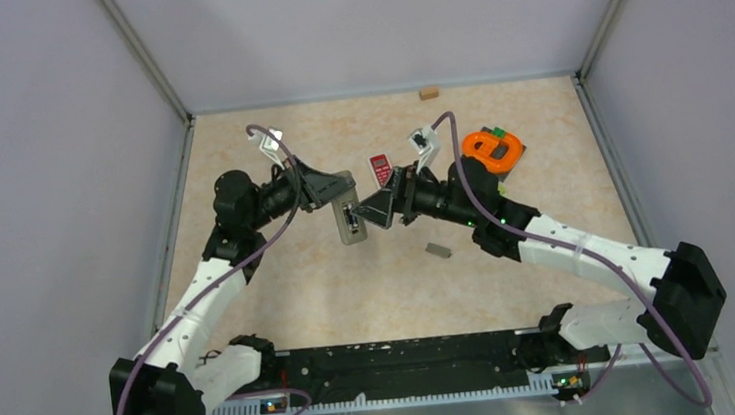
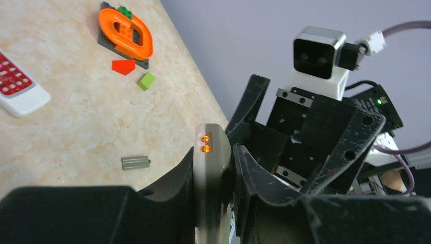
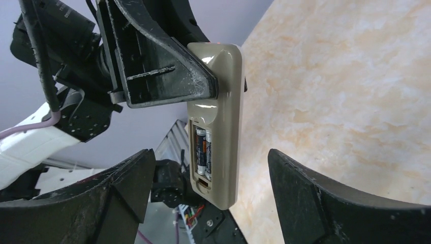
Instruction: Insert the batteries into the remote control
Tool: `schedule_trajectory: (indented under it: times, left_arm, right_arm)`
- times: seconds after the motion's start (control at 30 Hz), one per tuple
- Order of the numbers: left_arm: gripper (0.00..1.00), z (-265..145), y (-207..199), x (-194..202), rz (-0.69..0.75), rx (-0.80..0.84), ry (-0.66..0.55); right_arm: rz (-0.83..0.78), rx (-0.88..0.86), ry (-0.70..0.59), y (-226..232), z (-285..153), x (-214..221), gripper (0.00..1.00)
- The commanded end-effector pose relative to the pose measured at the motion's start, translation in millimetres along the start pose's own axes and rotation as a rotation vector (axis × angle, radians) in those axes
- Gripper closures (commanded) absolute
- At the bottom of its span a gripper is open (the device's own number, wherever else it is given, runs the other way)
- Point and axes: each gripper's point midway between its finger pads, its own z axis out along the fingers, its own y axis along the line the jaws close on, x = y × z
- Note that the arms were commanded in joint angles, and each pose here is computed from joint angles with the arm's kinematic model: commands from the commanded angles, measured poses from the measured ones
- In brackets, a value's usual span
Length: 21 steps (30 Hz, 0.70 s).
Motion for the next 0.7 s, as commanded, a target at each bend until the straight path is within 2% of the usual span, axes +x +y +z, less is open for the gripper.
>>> schedule_trajectory:
  times: [0.0, 0.2, 0.33, 0.43, 0.5, 0.57, 0.67]
  left_arm:
    - [1.00, 1, 4, -20, -0.006, -0.072, -0.088]
    - [1.00, 2, 13, -31, -0.060, -0.137, -0.144]
    - [1.00, 1, 17, -33, -0.080, -0.162, -0.161]
    - [1.00, 0, 19, -34, -0.095, -0.175, -0.169]
    - [0.97, 0, 20, -34, -0.105, -0.182, -0.173]
    - [0.94, 0, 19, -34, -0.111, -0.181, -0.174]
    - [0.90, 0, 17, -33, -0.118, -0.174, -0.165]
  right_arm:
    - [-0.081, 0.007, -0.055, 15, 6, -17, 0.16]
    - [-0.214, 0.292, -0.009, -13, 31, -9, 0.16]
    - [-0.265, 0.318, -0.003, -12, 42, -3, 0.16]
    - [-0.298, 0.329, 0.014, -10, 49, 1, 0.20]
    - [-0.320, 0.341, 0.027, -12, 52, 6, 0.31]
    - [-0.338, 0.333, 0.047, -14, 55, 12, 0.47]
    - [-0.362, 0.311, 0.068, -14, 56, 18, 0.59]
